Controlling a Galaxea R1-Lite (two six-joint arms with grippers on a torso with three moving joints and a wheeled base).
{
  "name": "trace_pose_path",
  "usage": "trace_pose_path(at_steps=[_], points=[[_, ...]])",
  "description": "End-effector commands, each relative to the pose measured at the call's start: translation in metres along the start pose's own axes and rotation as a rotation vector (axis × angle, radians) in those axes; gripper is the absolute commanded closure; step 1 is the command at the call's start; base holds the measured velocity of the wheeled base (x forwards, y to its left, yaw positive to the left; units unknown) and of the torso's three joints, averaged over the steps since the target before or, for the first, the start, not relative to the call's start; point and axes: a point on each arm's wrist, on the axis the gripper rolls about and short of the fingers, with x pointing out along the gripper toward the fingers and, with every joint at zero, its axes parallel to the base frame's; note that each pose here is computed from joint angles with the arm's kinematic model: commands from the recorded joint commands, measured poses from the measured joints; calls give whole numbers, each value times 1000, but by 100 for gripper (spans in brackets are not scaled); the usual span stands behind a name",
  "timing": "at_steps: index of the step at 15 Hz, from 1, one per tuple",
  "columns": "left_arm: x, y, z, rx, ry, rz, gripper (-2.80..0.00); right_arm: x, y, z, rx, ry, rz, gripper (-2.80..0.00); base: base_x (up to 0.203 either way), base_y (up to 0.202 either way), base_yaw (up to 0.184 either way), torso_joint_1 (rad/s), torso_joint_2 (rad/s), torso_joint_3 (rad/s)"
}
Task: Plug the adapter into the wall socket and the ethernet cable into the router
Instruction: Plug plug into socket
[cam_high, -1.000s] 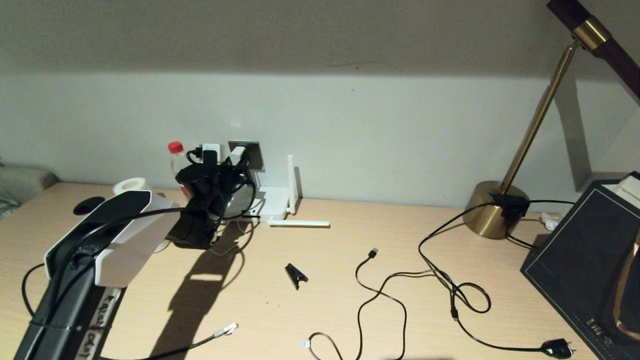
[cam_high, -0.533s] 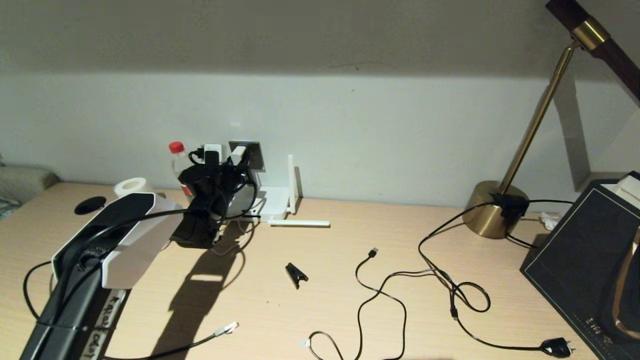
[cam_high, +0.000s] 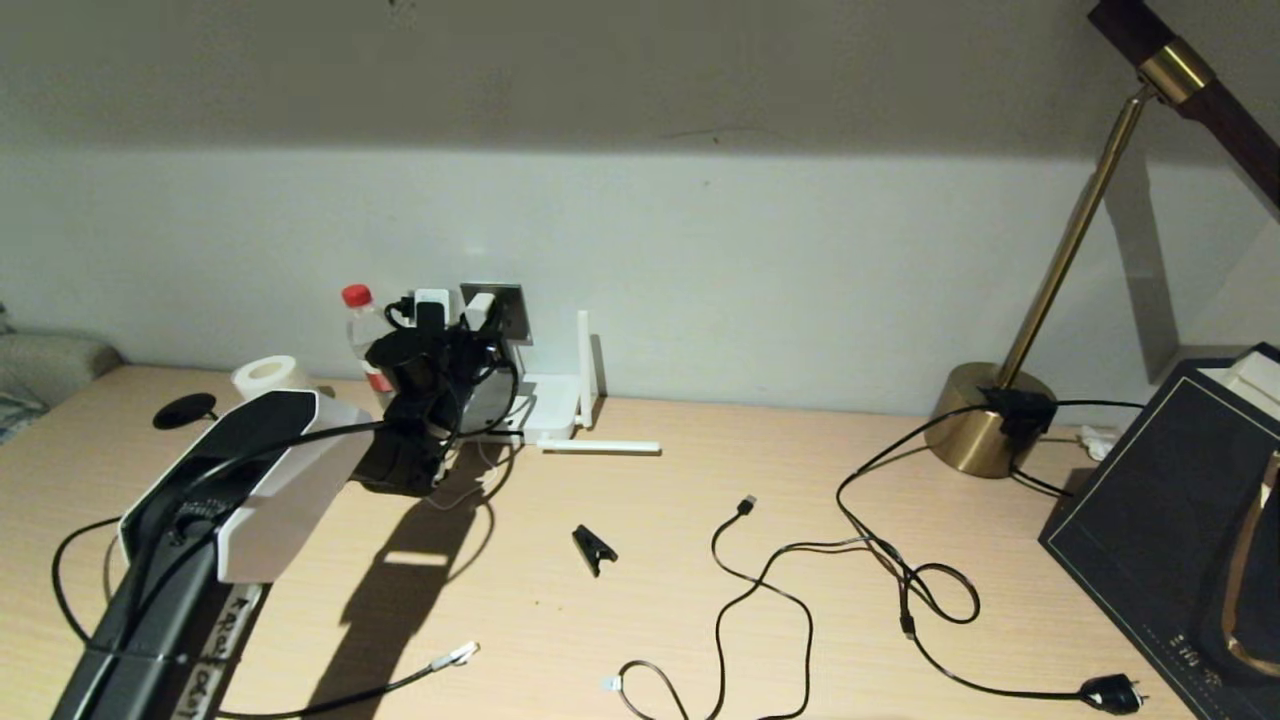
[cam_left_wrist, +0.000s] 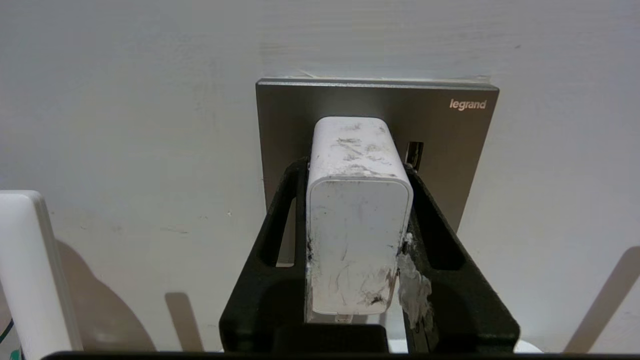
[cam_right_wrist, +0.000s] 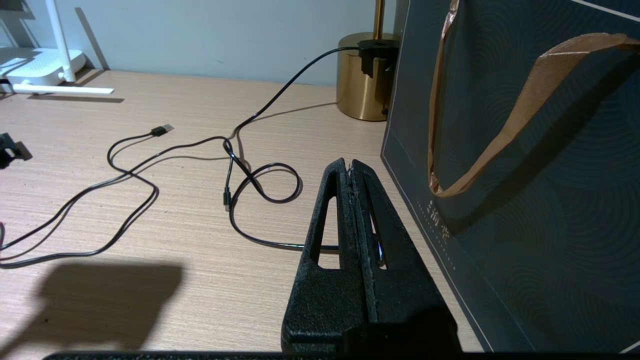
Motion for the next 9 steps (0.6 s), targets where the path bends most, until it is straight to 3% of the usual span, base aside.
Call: trace_pose_path(at_steps=[1, 9], points=[[1, -1, -4, 0, -6, 3, 0, 2, 0, -10, 0, 34, 1, 0, 0, 0, 0, 0, 0, 0], [0, -3, -9, 1, 2, 4, 0, 2, 0, -10, 0, 34, 1, 0, 0, 0, 0, 0, 0, 0]])
